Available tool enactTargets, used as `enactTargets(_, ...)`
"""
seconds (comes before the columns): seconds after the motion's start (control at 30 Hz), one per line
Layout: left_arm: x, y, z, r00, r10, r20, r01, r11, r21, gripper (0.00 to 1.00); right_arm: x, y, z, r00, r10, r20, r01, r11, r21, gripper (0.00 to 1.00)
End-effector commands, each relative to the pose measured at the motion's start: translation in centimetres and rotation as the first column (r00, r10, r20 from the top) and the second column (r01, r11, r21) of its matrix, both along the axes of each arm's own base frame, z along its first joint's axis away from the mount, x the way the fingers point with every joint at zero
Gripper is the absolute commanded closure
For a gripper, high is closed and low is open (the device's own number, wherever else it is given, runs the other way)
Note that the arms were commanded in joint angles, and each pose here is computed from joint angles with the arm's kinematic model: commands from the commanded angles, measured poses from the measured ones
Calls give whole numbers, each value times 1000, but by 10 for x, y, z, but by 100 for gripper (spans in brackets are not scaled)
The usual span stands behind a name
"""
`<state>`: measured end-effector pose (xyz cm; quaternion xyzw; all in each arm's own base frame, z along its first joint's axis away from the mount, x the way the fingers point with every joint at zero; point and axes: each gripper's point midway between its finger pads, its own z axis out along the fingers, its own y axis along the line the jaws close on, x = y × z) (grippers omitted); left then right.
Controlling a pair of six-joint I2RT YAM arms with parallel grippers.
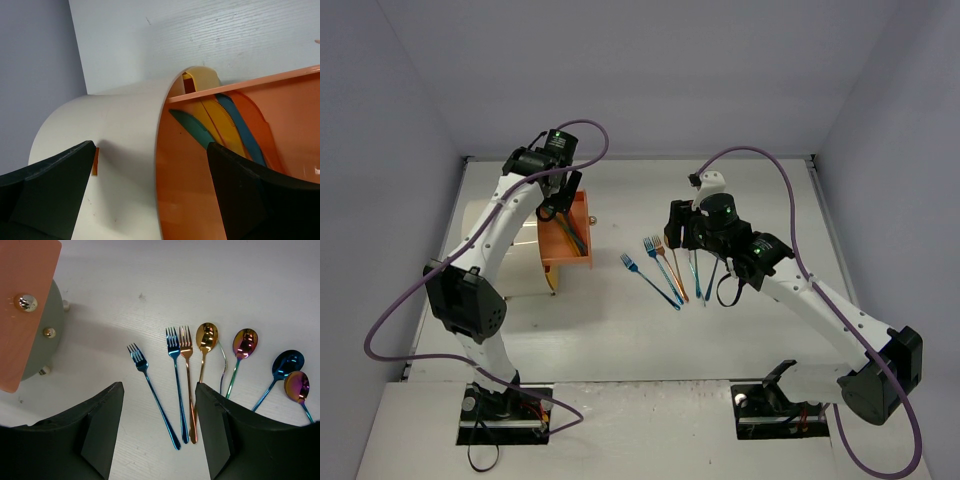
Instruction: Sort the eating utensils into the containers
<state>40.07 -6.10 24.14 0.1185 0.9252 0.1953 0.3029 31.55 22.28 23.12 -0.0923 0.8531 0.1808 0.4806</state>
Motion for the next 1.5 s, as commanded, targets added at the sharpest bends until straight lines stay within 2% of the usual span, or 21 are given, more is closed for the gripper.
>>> enactTargets(0.0, 0, -5, 75, 979, 18, 205, 3, 995, -99, 7, 14, 14, 45, 993, 38, 107, -45, 997, 64, 43)
enactTargets(0.17, -9, -10, 130, 935, 62, 348, 20, 973, -228, 7, 19, 38, 55, 984, 138, 116, -146, 987, 70, 43)
enactTargets(0.33, -35, 10, 162, 897, 124, 424, -1, 961, -278, 7, 23, 75, 54, 947, 300, 115, -307, 950, 49, 43)
enactTargets(0.5, -57, 53, 142, 893, 254, 371, -98, 915, -392, 7, 27, 104, 46, 879, 461, 122, -465, 885, 3, 43)
enactTargets(0.6, -72, 65, 124, 900, 277, 337, -115, 896, -428, 7, 29, 119, 32, 797, 588, 135, -585, 808, -68, 42)
enactTargets(0.73, -80, 77, 103, 899, 314, 305, -129, 857, -499, 7, 24, 138, 27, 650, 740, 175, -729, 672, -134, 40)
enactTargets(0.87, -78, 95, 85, 890, 354, 288, -152, 825, -544, 7, 27, 153, 19, 539, 818, 198, -804, 570, -166, 39)
enactTargets(1.03, -68, 94, 72, 906, 317, 281, -110, 817, -566, 7, 22, 173, 14, 421, 879, 224, -879, 456, -141, 39)
enactTargets(1.3, -48, 83, 48, 944, 235, 232, -58, 809, -585, 7, 22, 190, 10, 324, 911, 257, -918, 368, -148, 39)
enactTargets(1.47, -39, 74, 41, 949, 191, 252, 2, 794, -608, 7, 20, 200, 16, 284, 917, 279, -929, 335, -156, 39)
